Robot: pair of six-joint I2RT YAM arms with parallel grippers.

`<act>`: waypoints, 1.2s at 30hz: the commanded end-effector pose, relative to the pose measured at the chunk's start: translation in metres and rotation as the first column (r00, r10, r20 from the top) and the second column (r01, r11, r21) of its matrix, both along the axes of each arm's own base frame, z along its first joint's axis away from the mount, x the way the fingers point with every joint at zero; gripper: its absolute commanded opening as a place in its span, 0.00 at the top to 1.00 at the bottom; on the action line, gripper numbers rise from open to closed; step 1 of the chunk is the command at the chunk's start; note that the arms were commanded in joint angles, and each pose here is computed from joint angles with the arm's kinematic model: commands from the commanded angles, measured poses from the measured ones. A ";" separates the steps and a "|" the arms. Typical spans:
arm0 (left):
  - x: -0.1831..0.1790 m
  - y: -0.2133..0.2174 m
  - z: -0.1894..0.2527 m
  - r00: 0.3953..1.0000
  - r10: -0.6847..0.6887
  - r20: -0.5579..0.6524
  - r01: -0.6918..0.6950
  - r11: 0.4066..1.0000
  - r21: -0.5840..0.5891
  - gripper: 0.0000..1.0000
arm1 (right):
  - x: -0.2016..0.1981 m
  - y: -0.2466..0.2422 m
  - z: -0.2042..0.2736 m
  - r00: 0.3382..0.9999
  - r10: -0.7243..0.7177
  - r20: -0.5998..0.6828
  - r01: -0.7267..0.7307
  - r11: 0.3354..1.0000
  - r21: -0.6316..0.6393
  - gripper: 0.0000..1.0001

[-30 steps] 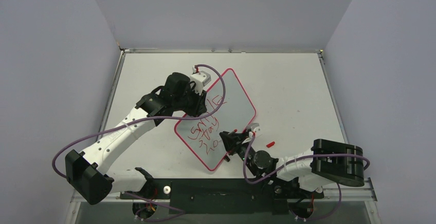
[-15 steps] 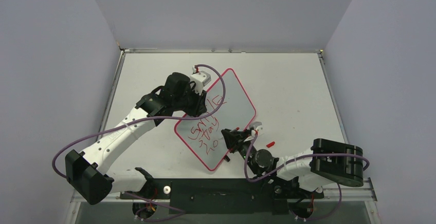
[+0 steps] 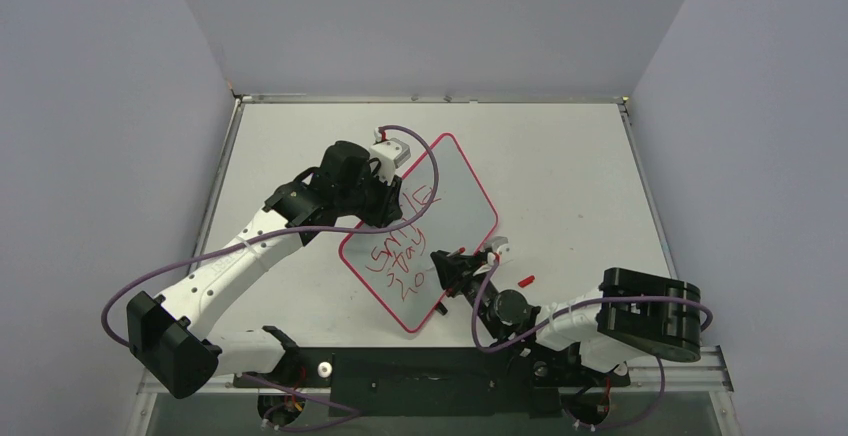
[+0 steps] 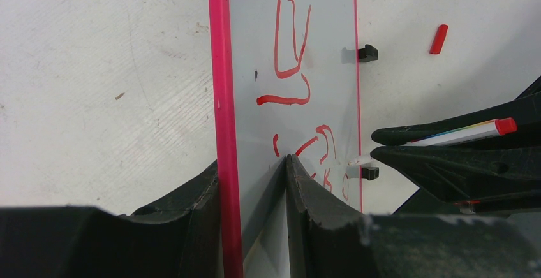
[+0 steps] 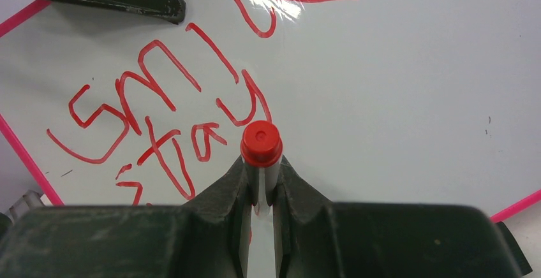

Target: Write a sentence on the whiteboard

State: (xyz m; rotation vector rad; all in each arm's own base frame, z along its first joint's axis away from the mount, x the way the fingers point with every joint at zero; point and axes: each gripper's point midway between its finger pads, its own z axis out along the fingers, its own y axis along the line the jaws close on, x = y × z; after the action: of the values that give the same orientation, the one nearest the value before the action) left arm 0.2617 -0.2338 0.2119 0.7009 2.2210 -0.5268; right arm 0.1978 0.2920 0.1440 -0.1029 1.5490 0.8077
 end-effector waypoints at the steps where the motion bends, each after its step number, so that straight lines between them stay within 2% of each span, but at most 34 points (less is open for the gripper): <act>1: 0.015 0.024 -0.010 0.996 0.008 0.090 -0.022 0.988 0.155 1.00 | 0.002 0.002 0.011 1.000 -0.001 0.008 0.000 0.998 0.058 1.00; 36: 0.014 0.024 -0.010 0.996 0.006 0.089 -0.020 0.988 0.156 1.00 | 0.009 0.010 0.008 1.000 0.007 0.004 -0.008 0.998 0.055 1.00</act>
State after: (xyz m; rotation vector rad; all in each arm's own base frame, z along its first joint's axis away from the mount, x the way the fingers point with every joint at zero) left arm 0.2616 -0.2337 0.2120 0.7009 2.2210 -0.5268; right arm 0.2025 0.2928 0.1394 -0.0988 1.5490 0.8066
